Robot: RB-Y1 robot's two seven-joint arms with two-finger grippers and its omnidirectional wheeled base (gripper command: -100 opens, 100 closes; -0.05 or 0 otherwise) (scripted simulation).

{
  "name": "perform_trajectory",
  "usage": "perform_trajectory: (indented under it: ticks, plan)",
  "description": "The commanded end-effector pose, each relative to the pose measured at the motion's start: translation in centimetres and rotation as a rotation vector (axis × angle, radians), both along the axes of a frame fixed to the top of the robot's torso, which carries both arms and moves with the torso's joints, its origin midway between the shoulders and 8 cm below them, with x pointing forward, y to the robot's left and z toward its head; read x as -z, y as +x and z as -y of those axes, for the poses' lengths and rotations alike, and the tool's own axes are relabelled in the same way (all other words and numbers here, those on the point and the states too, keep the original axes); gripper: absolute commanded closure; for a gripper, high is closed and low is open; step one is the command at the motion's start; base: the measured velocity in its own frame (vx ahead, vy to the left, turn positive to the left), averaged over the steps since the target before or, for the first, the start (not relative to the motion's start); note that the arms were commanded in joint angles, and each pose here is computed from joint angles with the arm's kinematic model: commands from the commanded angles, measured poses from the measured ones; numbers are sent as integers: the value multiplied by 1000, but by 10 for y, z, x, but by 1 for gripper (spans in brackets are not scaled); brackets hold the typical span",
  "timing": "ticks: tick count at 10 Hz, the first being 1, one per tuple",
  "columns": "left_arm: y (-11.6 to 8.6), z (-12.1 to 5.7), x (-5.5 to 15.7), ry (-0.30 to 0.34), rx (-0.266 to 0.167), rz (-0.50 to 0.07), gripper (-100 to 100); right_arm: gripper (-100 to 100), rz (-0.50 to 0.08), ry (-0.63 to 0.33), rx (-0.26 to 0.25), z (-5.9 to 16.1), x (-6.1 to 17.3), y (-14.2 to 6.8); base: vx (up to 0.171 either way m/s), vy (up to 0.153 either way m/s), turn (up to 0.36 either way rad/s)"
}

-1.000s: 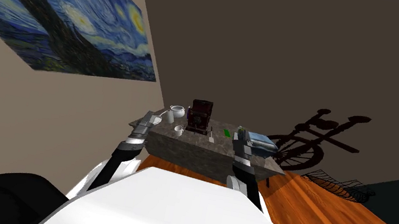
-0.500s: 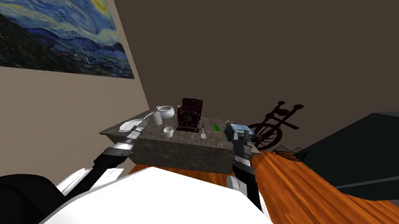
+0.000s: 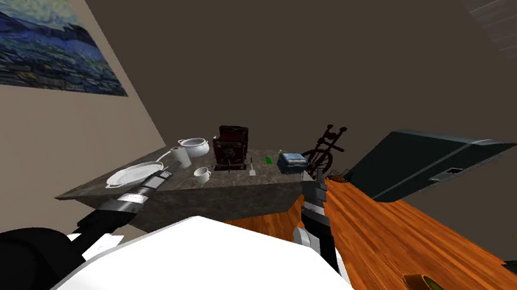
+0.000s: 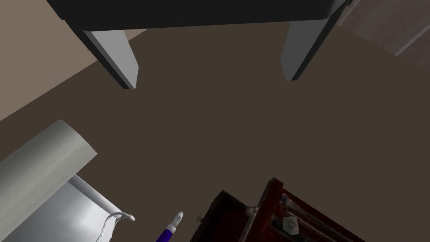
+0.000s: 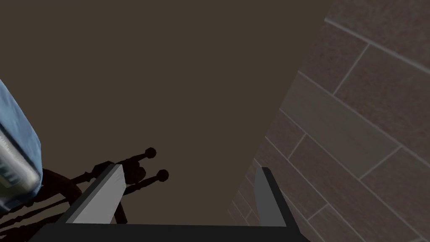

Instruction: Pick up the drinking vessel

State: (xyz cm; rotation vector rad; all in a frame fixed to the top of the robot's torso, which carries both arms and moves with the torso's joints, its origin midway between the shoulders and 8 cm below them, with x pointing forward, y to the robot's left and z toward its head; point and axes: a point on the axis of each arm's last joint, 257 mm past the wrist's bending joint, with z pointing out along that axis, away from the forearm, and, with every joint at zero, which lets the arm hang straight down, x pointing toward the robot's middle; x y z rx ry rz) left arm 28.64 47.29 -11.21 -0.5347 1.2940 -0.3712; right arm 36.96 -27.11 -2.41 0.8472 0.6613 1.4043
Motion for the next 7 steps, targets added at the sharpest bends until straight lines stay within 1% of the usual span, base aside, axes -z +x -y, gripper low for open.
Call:
perform_trajectory:
  ticks: [1,3,7]
  plan:
    - [-15,-24,19,48,-53,-77,-100,0,0,0,0,0,0,0,-27,-10,-348]
    - [-33,-55,34,103,-115,-164,-100,0,0,0,0,0,0,0,-32,-15,-422]
    - [-72,-111,55,190,-228,-315,-100,0,0,0,0,0,0,0,-38,-17,-356]
